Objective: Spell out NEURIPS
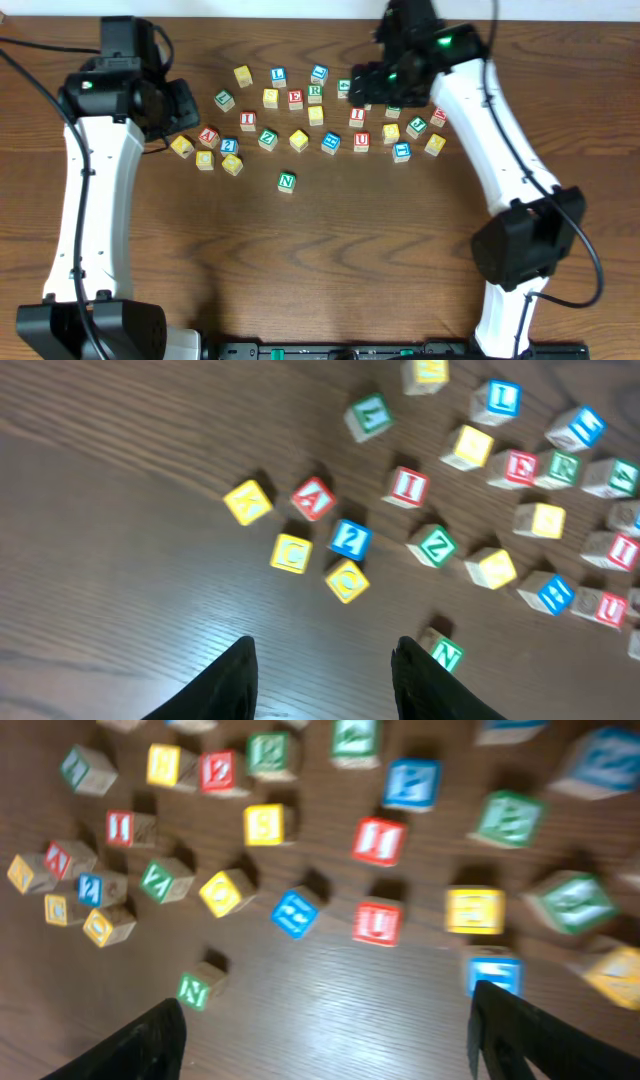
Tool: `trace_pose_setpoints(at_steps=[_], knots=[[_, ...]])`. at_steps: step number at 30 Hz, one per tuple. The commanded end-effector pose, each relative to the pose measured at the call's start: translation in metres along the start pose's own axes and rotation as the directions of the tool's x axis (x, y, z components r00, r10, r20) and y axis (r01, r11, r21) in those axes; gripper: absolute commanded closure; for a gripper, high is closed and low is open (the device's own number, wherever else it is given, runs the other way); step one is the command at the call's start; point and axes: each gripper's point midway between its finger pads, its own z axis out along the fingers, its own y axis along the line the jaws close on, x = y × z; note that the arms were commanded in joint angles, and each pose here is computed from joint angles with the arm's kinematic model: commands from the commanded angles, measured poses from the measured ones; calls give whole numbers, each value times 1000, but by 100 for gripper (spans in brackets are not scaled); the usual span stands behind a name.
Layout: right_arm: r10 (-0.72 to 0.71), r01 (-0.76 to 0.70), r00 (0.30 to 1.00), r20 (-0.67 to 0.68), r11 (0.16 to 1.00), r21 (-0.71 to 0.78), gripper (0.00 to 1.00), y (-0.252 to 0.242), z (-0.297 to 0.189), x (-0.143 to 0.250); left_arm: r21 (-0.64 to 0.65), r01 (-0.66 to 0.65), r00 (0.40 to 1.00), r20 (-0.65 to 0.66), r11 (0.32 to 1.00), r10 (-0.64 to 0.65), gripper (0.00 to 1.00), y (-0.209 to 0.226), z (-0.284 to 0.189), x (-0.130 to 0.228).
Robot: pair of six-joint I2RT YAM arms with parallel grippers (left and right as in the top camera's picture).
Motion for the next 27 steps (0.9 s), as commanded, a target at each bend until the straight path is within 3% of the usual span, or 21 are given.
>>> trace_pose_setpoints(at_steps=[1,17,27], knots=[[37,-37,999,-19,999,-4,16,15,16,4,-12,-2,1000,7,1000,2,57,7,-2,-5],[18,-18,999,-36,1000,19,26,30,33,12,-22,-5,999,-35,1000,4,57,8,11,2],[16,-15,1000,-19,1000,19,25,30,34,9,-29,-6,998,-59,1000,4,57,10,16,9]])
